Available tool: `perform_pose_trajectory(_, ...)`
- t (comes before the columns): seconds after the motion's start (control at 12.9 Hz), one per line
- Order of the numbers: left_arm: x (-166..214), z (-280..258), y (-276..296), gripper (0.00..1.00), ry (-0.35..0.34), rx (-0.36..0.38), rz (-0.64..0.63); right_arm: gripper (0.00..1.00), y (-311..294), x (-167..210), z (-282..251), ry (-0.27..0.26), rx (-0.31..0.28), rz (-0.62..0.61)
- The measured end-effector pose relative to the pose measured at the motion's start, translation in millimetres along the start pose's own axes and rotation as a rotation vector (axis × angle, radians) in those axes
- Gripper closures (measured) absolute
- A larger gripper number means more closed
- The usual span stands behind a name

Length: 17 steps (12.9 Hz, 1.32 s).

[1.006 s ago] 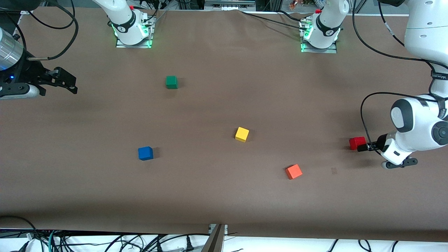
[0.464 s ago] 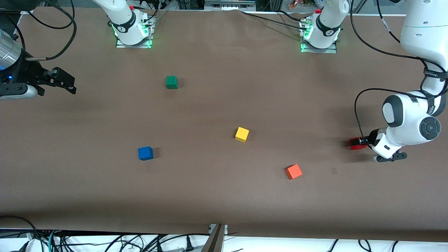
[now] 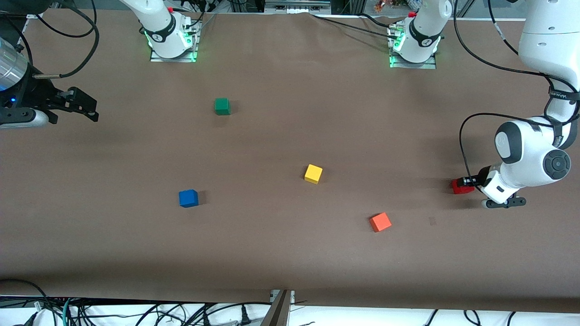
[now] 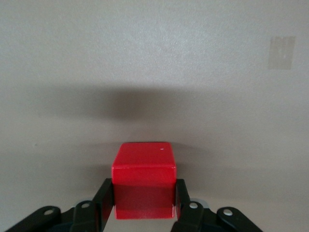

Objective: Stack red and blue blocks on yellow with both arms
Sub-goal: 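Lower the left gripper and grasp the red cube, then carry the red cube with the left gripper over the yellow cube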

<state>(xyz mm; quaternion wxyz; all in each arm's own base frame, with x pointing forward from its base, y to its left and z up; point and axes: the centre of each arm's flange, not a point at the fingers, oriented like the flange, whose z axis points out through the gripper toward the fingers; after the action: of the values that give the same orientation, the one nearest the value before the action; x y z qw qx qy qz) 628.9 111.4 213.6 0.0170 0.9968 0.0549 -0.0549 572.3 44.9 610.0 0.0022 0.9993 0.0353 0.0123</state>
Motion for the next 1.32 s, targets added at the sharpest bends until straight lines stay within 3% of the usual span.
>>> perform_pose_trajectory(0.23, 12.8, -49.0, 46.3, 0.45, 0.044, -0.025, 0.069, 0.0, 0.1, 0.0, 0.0, 0.0, 0.0, 0.0)
perform_pose_trajectory(0.54, 5.0, -137.0, 217.3, 0.45, 0.037, -0.044, 0.121, 0.0, 0.3, 0.0, 0.0, 0.0, 0.0, 0.0)
perform_pose_trajectory(0.77, -45.7, -120.4, 364.9, 0.45, 0.015, -0.027, 0.141, 0.0, 0.2, 0.0, 0.0, 0.0, 0.0, 0.0)
perform_pose_trajectory(1.01, -86.0, -93.0, 468.2, 0.45, 0.006, -0.021, 0.281, 0.0, -4.8, 5.8, 4.2, 0.015, 0.02, -0.003)
perform_pose_trajectory(1.32, -135.1, -45.9, 549.5, 0.45, -0.011, -0.009, 0.408, 0.0, -8.3, 30.0, 33.8, 0.039, 0.043, 0.001)
